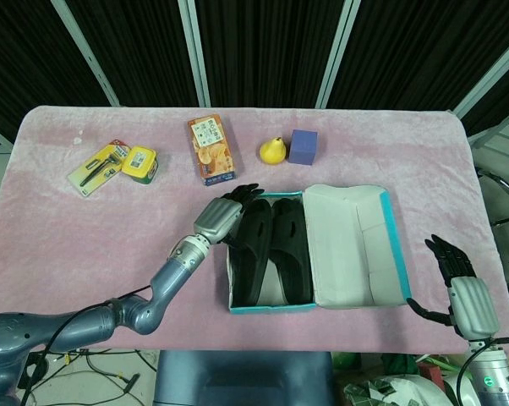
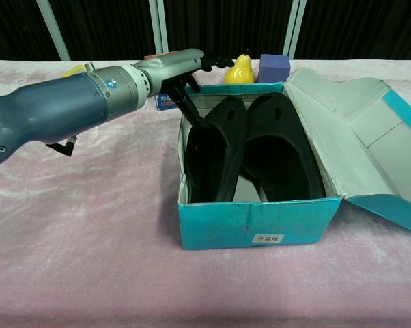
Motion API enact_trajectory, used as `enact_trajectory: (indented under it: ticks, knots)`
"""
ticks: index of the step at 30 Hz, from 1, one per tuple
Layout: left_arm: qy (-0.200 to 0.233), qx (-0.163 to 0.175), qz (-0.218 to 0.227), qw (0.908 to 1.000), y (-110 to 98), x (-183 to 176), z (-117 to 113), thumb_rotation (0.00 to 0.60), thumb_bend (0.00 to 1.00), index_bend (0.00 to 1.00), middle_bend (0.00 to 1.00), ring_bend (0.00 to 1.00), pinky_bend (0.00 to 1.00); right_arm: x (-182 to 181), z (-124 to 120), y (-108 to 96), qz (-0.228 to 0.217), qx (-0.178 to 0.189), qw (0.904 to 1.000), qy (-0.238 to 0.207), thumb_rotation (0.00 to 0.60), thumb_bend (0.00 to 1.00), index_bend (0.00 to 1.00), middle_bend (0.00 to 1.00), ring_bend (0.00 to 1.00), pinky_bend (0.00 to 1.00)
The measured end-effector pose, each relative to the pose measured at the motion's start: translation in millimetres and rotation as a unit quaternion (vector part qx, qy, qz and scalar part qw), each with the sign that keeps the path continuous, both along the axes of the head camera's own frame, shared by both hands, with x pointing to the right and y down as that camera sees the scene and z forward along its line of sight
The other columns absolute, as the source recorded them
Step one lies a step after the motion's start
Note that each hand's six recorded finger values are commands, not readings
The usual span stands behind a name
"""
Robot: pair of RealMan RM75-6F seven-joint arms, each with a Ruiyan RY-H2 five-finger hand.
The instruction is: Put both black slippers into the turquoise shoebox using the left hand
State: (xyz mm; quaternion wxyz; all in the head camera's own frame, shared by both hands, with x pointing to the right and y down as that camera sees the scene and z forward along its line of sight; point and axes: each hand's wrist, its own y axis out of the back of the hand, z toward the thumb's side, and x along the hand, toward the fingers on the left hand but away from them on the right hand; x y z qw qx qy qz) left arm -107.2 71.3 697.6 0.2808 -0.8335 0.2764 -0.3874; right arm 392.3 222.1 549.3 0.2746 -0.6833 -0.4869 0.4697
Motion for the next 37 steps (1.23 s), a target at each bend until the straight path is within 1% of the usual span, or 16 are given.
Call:
enact_trajectory:
  ticks: [5,9,11,15,17,19,21,23,25,27,29,30,33,37]
  knots:
    - [-0.004,0.014,0.006,0.9999,-1,-9,-13,0.6,0.0,0.0,0.0,0.0,0.0,0,0,-1,-0.001,0.001,1.0,0.0,0.6,0.1,0.0,0.02,0.0,0.07]
    - [-0.001,0.035,-0.001,0.9994,-4,-21,-32,0.6,0.0,0.0,0.0,0.0,0.0,1,-1,-2,0.0,0.002,1.0,0.0,0.6,0.1,0.0,0.02,0.0,0.07]
    - [-0.004,0.048,-0.008,0.9988,-6,-30,-41,0.6,0.0,0.0,0.02,0.0,0.0,2,0,-2,0.001,0.002,1.0,0.0,0.6,0.1,0.0,0.02,0.0,0.07]
    - [-0.016,0.093,-0.044,0.9946,-11,-59,-66,0.6,0.0,0.08,0.08,0.0,0.01,4,1,-3,0.001,-0.001,1.0,0.004,0.6,0.1,0.0,0.02,0.0,0.07]
    - [-0.021,0.112,-0.067,0.9913,-12,-76,-78,0.6,0.0,0.12,0.13,0.04,0.07,5,2,-4,0.0,-0.004,1.0,0.007,0.6,0.1,0.0,0.03,0.0,0.07]
    - [-0.028,0.13,-0.097,0.9863,-10,-100,-92,0.6,0.0,0.16,0.16,0.07,0.14,5,4,-5,-0.004,-0.007,0.9999,0.012,0.6,0.1,0.0,0.03,0.0,0.07]
    - [-0.041,0.148,-0.128,0.9797,-5,-130,-106,0.6,0.0,0.17,0.16,0.07,0.14,6,5,-7,-0.006,-0.008,0.9997,0.02,0.6,0.11,0.0,0.03,0.0,0.07]
    - [-0.06,0.161,-0.15,0.9737,2,-158,-115,0.6,0.0,0.17,0.16,0.07,0.13,8,5,-9,-0.009,-0.006,0.9994,0.033,0.6,0.11,0.0,0.03,0.0,0.07]
    - [-0.091,0.168,-0.167,0.9673,14,-191,-124,0.6,0.0,0.17,0.15,0.07,0.12,10,5,-10,-0.011,-0.003,0.9988,0.048,0.6,0.11,0.0,0.03,0.0,0.07]
    - [-0.123,0.169,-0.18,0.9611,28,-221,-129,0.6,0.0,0.17,0.15,0.07,0.11,12,5,-12,-0.014,0.0,0.9976,0.069,0.6,0.11,0.0,0.03,0.0,0.07]
    - [-0.146,0.166,-0.19,0.9565,42,-243,-133,0.6,0.0,0.16,0.14,0.07,0.1,14,5,-13,-0.016,0.005,0.9959,0.089,0.6,0.11,0.0,0.03,0.0,0.07]
    - [-0.159,0.161,-0.195,0.9544,53,-255,-133,0.6,0.0,0.16,0.14,0.07,0.1,14,5,-13,-0.017,0.007,0.9951,0.097,0.6,0.11,0.0,0.03,0.0,0.07]
    - [-0.187,0.134,-0.203,0.9519,84,-280,-133,0.6,0.0,0.16,0.14,0.07,0.1,14,5,-14,-0.019,0.012,0.993,0.116,0.6,0.11,0.0,0.03,0.0,0.06]
    - [-0.201,0.102,-0.219,0.9494,118,-304,-136,0.6,0.0,0.16,0.14,0.07,0.1,13,4,-13,-0.021,0.018,0.9908,0.132,0.6,0.11,0.0,0.03,0.0,0.06]
